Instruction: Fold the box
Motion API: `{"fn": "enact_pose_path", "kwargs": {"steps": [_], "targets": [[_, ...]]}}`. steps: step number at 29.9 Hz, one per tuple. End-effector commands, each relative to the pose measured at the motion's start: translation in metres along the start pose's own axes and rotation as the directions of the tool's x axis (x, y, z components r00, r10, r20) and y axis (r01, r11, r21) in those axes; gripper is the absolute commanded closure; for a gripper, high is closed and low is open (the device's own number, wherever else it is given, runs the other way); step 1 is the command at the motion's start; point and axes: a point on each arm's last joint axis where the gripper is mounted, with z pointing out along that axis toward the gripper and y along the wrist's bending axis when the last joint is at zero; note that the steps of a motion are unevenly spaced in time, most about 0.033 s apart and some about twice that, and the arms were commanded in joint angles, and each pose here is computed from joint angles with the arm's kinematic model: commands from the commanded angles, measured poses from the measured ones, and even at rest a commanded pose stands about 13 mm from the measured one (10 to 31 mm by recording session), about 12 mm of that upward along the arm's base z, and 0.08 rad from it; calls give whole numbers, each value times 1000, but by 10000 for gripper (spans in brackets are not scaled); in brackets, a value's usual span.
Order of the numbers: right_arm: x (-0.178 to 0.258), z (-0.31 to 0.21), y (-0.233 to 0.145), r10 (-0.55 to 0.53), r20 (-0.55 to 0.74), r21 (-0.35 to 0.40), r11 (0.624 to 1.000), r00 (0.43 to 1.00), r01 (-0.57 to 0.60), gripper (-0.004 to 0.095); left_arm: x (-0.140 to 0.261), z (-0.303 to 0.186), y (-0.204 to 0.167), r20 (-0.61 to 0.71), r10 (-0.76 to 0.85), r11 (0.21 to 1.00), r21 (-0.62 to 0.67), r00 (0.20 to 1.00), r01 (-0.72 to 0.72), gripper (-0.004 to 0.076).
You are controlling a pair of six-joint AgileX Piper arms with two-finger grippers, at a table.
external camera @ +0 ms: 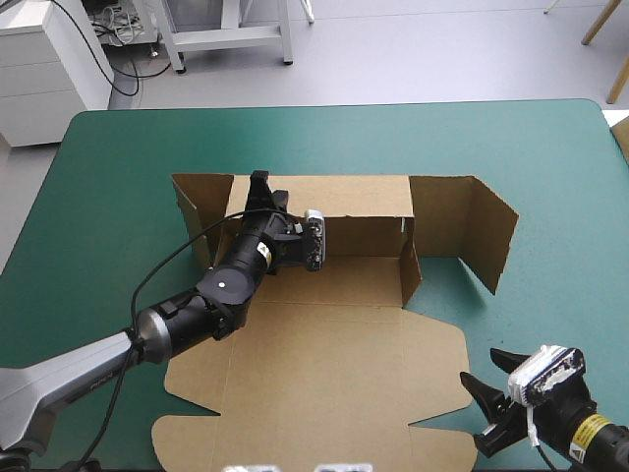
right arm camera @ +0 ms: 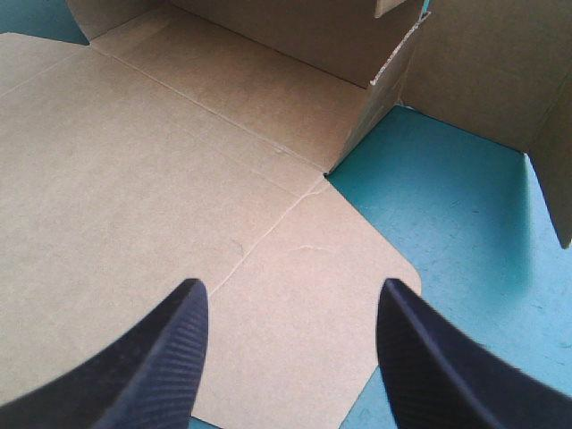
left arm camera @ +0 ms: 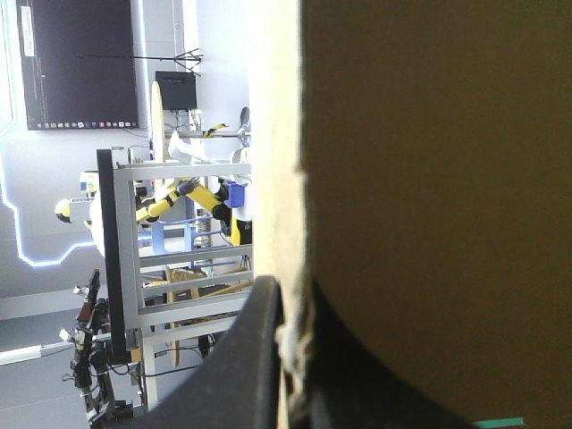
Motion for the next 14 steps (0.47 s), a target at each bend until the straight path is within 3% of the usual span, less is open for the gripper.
{"fn": "enact_pose_path", "kwargs": {"steps": [1, 7, 14], "targets": [[-15, -4, 0, 3, 93, -3, 1000, 996, -3, 374, -1, -8, 7, 9, -50, 999, -17, 999, 51, 731], [-16, -7, -2, 95, 73, 13, 995, 993, -96, 374, -1, -8, 7, 14, -50, 999, -15, 999, 50, 731], [-59, -39, -14, 135, 50, 132, 981, 990, -141, 374, -1, -8, 7, 15, -60, 998, -16, 998, 61, 731]]}}
